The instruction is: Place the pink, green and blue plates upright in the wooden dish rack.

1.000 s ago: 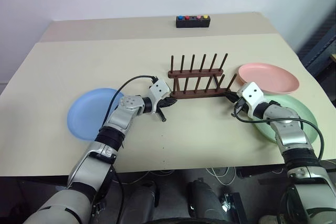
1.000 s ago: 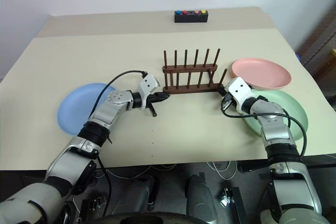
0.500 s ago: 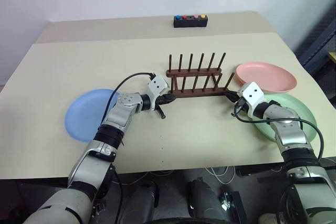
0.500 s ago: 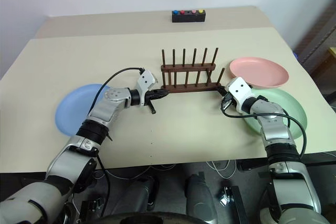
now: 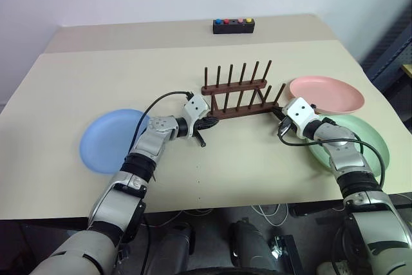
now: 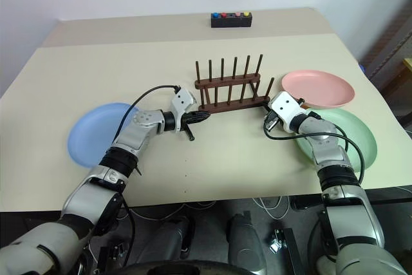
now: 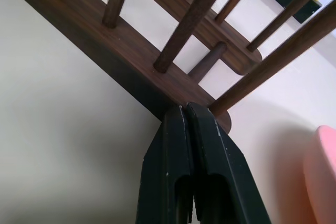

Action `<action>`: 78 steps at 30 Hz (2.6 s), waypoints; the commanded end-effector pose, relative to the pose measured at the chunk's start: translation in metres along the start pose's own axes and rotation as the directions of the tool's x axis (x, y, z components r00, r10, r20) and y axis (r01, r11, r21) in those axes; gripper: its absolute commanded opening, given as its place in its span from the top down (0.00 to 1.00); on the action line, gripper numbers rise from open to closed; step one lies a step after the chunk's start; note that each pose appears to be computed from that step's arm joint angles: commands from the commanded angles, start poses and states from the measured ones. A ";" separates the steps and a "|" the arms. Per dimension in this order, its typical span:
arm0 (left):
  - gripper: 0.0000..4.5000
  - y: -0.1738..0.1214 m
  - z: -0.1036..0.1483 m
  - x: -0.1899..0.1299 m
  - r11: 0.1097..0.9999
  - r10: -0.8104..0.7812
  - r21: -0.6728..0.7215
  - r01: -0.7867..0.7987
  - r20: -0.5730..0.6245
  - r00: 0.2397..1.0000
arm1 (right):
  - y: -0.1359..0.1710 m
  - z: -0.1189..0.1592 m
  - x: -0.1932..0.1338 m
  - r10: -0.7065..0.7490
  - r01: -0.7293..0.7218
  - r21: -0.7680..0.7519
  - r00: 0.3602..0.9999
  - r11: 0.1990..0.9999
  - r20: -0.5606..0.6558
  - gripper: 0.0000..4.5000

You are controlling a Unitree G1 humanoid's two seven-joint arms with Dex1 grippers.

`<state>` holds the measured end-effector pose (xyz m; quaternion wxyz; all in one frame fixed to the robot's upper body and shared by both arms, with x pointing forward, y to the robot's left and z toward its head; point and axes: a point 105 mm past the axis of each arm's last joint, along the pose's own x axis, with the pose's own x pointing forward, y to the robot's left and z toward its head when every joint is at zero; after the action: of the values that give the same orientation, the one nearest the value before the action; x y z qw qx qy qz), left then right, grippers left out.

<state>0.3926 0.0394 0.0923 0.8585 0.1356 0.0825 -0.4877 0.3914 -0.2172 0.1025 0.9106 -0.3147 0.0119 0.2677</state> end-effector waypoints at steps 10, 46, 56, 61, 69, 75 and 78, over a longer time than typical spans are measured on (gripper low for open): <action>1.00 0.020 0.016 -0.003 0.996 0.066 0.050 -0.068 0.046 0.997 | 0.001 0.008 -0.002 0.002 -0.001 -0.014 0.999 1.000 0.037 0.99; 0.01 -0.045 0.109 -0.077 0.932 -0.330 -0.013 0.362 0.379 0.865 | -0.085 0.060 -0.078 -0.003 0.006 0.068 0.999 0.998 -0.043 0.01; 0.01 -0.045 0.108 -0.080 0.937 -0.335 0.030 0.348 0.358 0.871 | -0.088 0.010 -0.079 0.136 -0.086 0.167 0.938 0.982 -0.318 0.01; 0.01 -0.050 0.105 -0.077 0.937 -0.334 0.028 0.348 0.357 0.872 | -0.098 0.001 -0.076 0.126 -0.063 0.183 0.926 0.981 -0.355 0.01; 0.00 -0.047 0.103 -0.079 0.945 -0.313 0.021 0.327 0.353 0.882 | -0.097 -0.015 -0.077 0.152 -0.066 0.225 0.909 0.972 -0.388 0.51; 0.00 -0.043 0.103 -0.077 0.951 -0.290 0.001 0.309 0.351 0.890 | -0.100 -0.010 -0.076 0.140 -0.060 0.219 0.919 0.974 -0.370 0.99; 0.00 -0.040 0.103 -0.076 0.952 -0.285 -0.002 0.305 0.353 0.891 | -0.102 -0.006 -0.077 0.137 -0.064 0.207 0.923 0.976 -0.360 0.99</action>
<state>0.3195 0.0482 0.1926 0.7788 -0.0001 -0.0126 -0.6272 0.3753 -0.3263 0.1550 0.8977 -0.2659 0.2509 0.2457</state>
